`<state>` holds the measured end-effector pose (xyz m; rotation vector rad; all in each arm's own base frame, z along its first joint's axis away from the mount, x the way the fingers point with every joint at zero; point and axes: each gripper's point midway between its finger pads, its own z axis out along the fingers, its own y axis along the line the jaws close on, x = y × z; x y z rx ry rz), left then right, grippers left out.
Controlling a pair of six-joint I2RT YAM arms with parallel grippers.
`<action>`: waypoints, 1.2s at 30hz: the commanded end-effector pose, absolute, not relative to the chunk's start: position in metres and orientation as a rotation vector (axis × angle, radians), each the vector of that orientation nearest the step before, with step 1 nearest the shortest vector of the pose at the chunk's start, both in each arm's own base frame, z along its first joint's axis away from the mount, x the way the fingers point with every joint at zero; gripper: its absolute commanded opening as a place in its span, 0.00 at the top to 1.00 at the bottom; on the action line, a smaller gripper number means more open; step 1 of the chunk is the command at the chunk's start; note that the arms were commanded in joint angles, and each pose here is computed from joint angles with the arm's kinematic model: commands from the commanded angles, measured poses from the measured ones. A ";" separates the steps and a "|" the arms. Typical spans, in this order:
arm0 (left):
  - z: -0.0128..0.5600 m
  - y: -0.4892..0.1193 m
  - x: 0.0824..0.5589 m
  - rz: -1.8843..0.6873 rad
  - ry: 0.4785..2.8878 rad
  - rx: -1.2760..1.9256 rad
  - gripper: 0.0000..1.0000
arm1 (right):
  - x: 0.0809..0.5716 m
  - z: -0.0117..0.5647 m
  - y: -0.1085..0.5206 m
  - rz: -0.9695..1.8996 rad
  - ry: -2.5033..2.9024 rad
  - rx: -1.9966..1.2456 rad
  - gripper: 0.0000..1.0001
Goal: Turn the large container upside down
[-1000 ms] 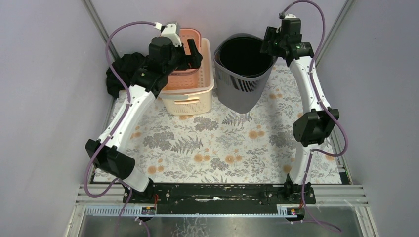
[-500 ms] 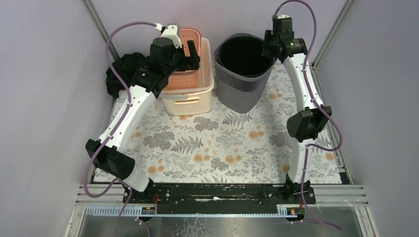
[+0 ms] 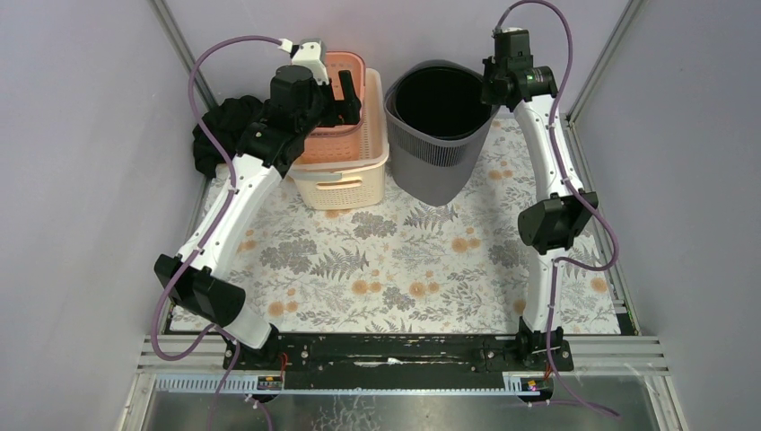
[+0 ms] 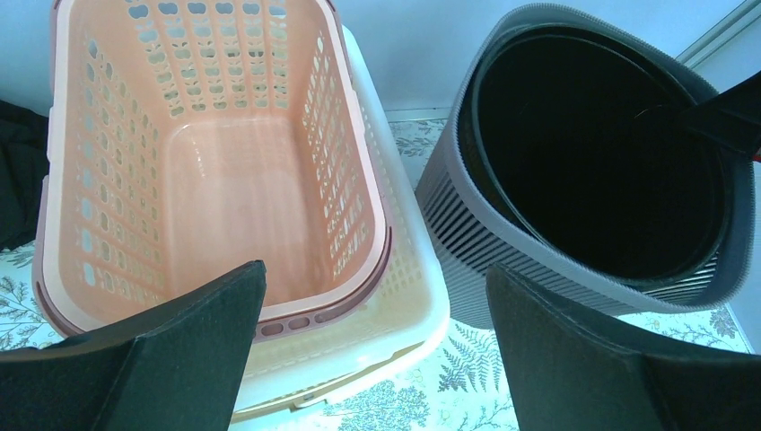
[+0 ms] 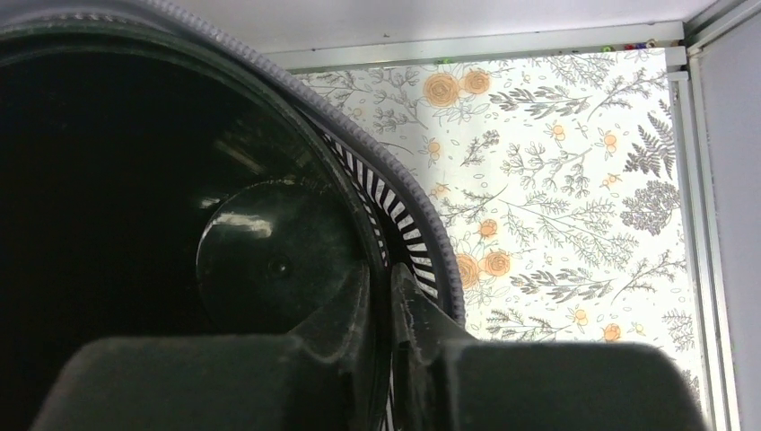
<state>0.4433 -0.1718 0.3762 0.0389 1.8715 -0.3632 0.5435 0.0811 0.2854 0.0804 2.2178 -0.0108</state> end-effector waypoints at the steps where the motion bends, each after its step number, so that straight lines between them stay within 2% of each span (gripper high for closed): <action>1: 0.391 -0.169 0.436 -0.350 1.842 0.057 0.00 | 0.535 0.244 0.110 0.062 2.350 0.012 0.97; 5: 0.388 -0.169 0.435 -0.345 1.846 0.060 0.00 | 0.536 0.257 0.109 0.067 2.304 0.036 1.00; 14: 0.401 -0.172 0.433 -0.371 1.821 0.075 0.00 | 0.526 0.371 0.121 0.314 2.005 0.112 1.00; 23: 0.438 -0.191 0.432 -0.504 1.751 0.092 0.00 | 0.507 0.454 0.111 0.588 1.774 0.204 1.00; 30: 0.460 -0.205 0.430 -0.606 1.698 0.104 0.00 | 0.491 0.497 0.108 0.688 1.647 0.197 1.00; 36: 0.495 -0.195 0.409 -0.630 1.592 0.079 0.00 | 0.457 0.553 0.109 0.737 1.505 0.135 1.00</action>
